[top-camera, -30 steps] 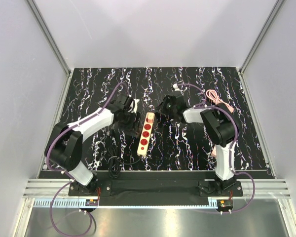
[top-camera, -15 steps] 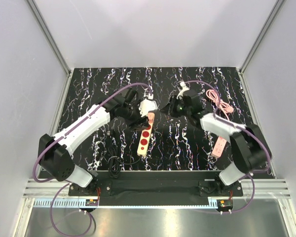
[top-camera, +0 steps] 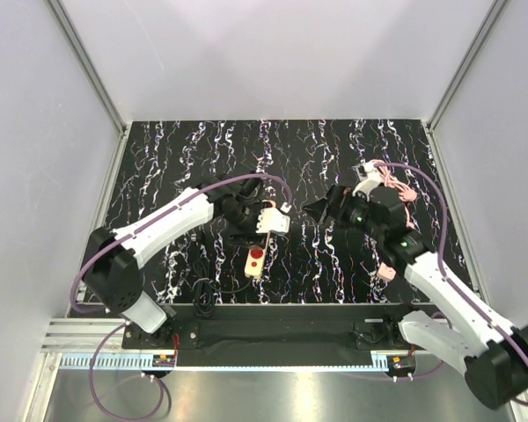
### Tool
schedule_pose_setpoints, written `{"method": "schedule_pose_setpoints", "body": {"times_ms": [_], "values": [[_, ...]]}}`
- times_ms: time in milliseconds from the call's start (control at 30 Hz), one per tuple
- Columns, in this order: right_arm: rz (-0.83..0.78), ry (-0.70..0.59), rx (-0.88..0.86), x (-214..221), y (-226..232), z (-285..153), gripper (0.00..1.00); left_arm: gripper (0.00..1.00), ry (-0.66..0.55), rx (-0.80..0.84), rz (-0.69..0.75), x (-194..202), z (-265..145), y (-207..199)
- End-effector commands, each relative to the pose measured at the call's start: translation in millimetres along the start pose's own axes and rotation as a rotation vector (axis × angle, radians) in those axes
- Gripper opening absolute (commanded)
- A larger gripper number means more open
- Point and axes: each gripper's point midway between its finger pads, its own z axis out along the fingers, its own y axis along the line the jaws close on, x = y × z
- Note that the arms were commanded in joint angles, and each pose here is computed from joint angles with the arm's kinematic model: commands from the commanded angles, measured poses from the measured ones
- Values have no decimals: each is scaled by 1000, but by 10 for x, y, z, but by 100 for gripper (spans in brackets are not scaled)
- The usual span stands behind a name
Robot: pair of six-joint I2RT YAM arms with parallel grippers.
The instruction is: Insert the plug
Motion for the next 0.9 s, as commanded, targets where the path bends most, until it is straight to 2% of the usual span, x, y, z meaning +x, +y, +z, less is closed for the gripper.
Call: {"method": "schedule_pose_setpoints", "body": {"times_ms": [0,400,867], "values": [[9,-25,68,16,-115,-169,100,0,4,1,66,-8,50,80],[-40,-268,80,-365,51,-969,100,0,74,66,50,46,306,192],[-53,-255,122,-351,-24,-967,100,0,138,69,47,89,338,328]]}}
